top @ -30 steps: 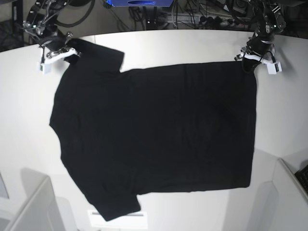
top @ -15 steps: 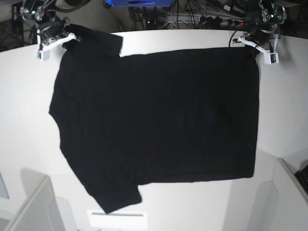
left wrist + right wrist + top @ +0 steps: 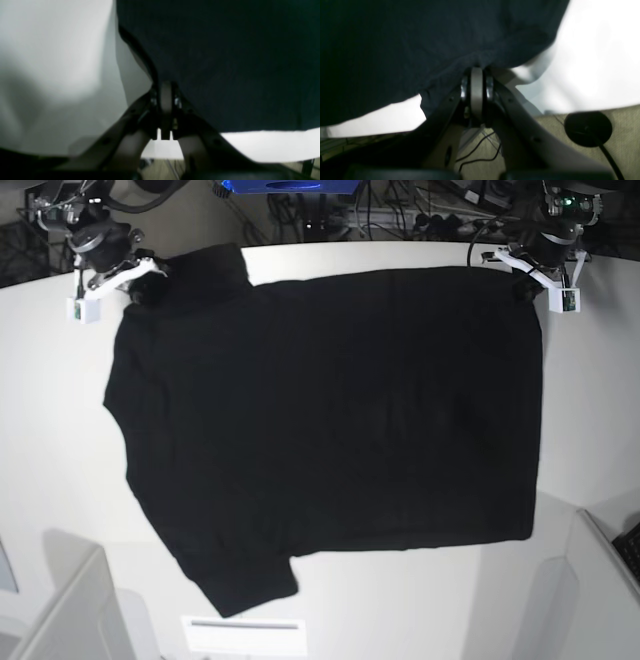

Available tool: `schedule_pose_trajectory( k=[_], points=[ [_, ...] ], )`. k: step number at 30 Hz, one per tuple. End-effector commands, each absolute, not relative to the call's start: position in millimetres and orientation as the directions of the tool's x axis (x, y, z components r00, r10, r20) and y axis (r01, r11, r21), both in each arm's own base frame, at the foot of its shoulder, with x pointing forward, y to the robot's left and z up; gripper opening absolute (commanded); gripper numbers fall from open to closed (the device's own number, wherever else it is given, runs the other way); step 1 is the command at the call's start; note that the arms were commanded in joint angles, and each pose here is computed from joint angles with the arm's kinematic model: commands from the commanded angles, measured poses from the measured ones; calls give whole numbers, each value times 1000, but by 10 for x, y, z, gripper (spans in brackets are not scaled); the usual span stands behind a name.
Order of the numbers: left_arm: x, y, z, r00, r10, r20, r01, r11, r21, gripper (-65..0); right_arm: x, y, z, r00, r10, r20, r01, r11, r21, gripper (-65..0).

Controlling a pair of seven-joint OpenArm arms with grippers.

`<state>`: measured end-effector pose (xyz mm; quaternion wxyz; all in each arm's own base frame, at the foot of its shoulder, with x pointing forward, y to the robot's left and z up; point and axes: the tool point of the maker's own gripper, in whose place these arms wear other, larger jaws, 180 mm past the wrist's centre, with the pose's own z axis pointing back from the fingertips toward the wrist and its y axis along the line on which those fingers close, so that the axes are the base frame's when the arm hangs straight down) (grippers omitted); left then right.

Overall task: Fold the T-shirt properly
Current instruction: 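Lift the shoulder corners and pull them toward the robot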

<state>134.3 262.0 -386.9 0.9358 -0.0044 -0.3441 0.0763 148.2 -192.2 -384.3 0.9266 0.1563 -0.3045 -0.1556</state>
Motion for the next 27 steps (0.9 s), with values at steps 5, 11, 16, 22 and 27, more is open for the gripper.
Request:
schedule_pose_trajectory(
  k=[5,11,16,22,27],
  points=[
    [1503,2598,-3756,710,151,688,-139,988,-74,-650,1683,-1986,-3686,729,-363,581,155,914,376,-650],
    [1592,2579,-3726,691,164,704,-145,986,-87,-650,1909,-2001,-3577,697,-351,625,125,918,376,-650],
    [1678,2570,-3651,646,244,723,-172,970,-174,-650,2081,-1953,-3528,718,-332,612,97,918,384,-650],
    [1757,2623,-3614,631,268,728,-190,963,-190,-650,2317,-1923,-3401,702,-321,636,65,918,391,-650],
    [1767,2753,-3619,636,297,712,-237,954,-186,-650,2490,-1914,-3306,683,-358,637,84,905,418,-650]
  ],
)
